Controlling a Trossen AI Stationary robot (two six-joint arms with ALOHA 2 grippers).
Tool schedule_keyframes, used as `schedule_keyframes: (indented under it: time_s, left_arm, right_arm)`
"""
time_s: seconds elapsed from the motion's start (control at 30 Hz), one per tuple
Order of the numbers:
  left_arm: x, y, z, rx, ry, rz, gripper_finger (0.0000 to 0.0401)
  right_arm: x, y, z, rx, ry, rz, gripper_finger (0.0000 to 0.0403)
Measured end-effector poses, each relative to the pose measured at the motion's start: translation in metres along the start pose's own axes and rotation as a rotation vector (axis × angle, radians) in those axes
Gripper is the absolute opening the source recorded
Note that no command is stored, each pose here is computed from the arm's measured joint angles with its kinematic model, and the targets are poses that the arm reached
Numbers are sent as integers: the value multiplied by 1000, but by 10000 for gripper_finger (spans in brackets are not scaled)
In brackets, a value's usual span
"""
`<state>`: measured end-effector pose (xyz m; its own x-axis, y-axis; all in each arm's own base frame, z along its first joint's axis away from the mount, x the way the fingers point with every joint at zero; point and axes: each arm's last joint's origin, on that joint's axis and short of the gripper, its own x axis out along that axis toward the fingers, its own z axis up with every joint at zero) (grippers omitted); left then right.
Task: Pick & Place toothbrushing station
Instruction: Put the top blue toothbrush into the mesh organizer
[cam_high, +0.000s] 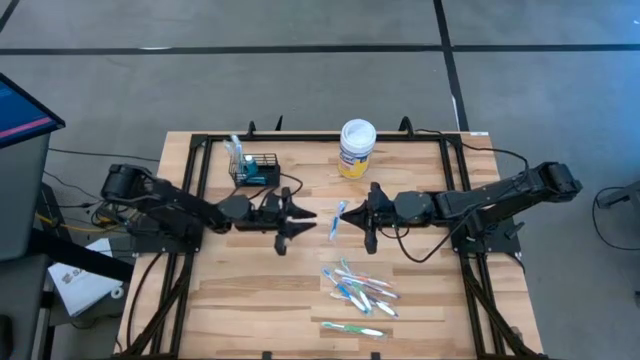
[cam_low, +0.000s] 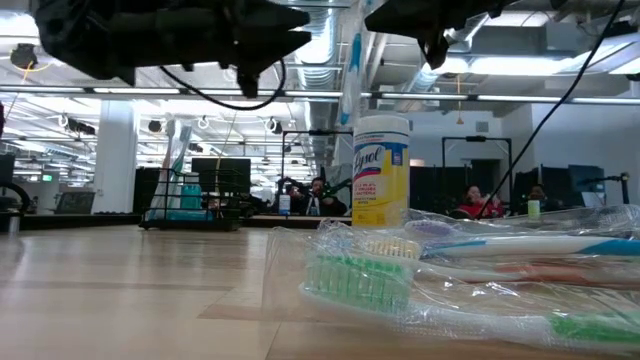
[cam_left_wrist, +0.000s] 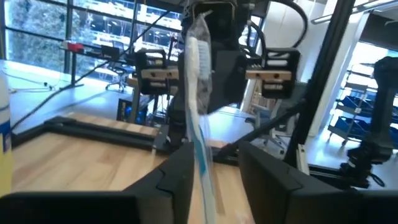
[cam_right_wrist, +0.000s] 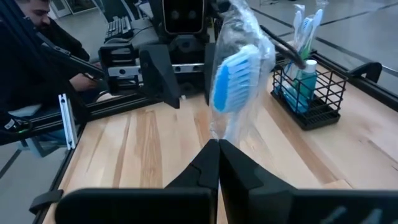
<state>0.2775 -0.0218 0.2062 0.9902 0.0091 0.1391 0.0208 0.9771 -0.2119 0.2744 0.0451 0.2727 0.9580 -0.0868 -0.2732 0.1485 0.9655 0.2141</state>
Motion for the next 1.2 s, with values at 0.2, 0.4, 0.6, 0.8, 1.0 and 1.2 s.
schedule_keyframes:
  time_s: [0.2, 0.4, 0.6, 0.8, 1.0, 1.2]
  left_arm:
    - [18, 1, 1, 12, -2, -22, 173]
    - [32, 0, -6, -11, 24, -57, 191]
    - [42, -2, -3, -12, 6, -78, 186]
    - [47, -1, 0, -5, -3, -44, 176]
    - [47, 0, -1, 17, 14, -22, 166]
    - [47, 0, -2, 18, 19, -5, 156]
  right_arm:
    - [0, 0, 0, -12, 0, 0, 0]
    - [0, 0, 0, -15, 0, 0, 0]
    - [0, 0, 0, -15, -1, 4, 0]
    - [0, 0, 0, -15, -2, 5, 0]
    - [0, 0, 0, -18, -2, 5, 0]
    - [0, 1, 1, -22, -14, 11, 0]
